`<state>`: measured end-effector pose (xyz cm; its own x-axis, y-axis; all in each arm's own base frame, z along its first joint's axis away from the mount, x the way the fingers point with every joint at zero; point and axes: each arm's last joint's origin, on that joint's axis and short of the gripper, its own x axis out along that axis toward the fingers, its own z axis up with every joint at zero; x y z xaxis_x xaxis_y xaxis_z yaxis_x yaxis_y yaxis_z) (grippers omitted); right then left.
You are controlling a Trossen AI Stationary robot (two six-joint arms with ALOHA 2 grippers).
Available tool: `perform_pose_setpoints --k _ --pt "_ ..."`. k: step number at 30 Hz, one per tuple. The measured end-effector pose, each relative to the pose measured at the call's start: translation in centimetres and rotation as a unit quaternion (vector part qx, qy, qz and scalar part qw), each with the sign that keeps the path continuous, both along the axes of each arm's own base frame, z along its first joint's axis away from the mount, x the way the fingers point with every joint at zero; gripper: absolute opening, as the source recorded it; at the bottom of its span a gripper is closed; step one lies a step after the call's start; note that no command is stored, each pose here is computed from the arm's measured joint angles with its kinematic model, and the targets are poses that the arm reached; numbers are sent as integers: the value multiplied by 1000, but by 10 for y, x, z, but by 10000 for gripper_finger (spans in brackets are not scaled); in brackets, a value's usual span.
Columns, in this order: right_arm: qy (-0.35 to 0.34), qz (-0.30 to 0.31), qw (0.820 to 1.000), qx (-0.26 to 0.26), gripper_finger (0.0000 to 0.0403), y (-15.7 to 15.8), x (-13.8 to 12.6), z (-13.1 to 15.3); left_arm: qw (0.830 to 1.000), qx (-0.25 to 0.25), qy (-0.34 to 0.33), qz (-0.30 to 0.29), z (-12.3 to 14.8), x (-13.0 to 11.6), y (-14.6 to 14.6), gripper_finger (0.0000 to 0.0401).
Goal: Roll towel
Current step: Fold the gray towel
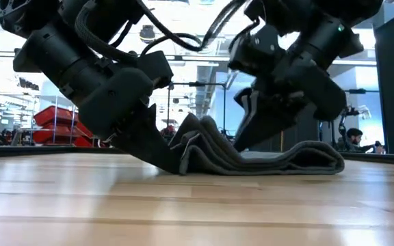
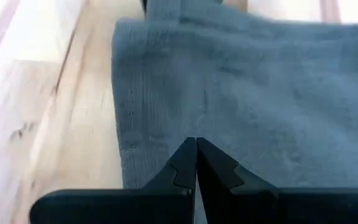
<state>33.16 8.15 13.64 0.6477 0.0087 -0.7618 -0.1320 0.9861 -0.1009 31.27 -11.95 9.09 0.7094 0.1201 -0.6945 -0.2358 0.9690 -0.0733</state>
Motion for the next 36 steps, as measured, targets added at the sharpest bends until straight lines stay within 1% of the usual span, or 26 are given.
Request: perform_pose_setpoints --k 5,10,13,16,18,20,21,24,28,36 --pt "-48 13 999 5 0 2 8 5 1000 -23 -2 -11 7 -3 -6 111" --pt "-57 22 998 13 0 3 12 -1 998 -50 10 -48 24 -15 -18 111" --pt "-66 34 997 28 0 4 15 -3 997 -53 4 -60 41 -22 -22 111" --pt "-71 42 996 37 0 6 18 -10 998 -38 -5 -59 47 -23 -21 111" --pt "-55 43 997 35 0 6 17 -16 998 -27 -8 -55 45 -21 -17 111" --pt "-60 43 997 37 0 6 20 -19 998 -26 -10 -50 41 -17 -15 110" --pt "-52 43 997 35 0 6 19 -22 999 -23 -2 -46 36 -16 -12 108" --pt "-61 42 997 37 0 7 22 -23 999 -15 13 -38 20 -11 -8 98" --pt "-57 41 997 39 0 7 21 -24 999 -13 0 -33 11 -3 -5 84" --pt "-74 44 995 48 0 6 24 -22 999 -11 -11 -34 9 0 -3 66"
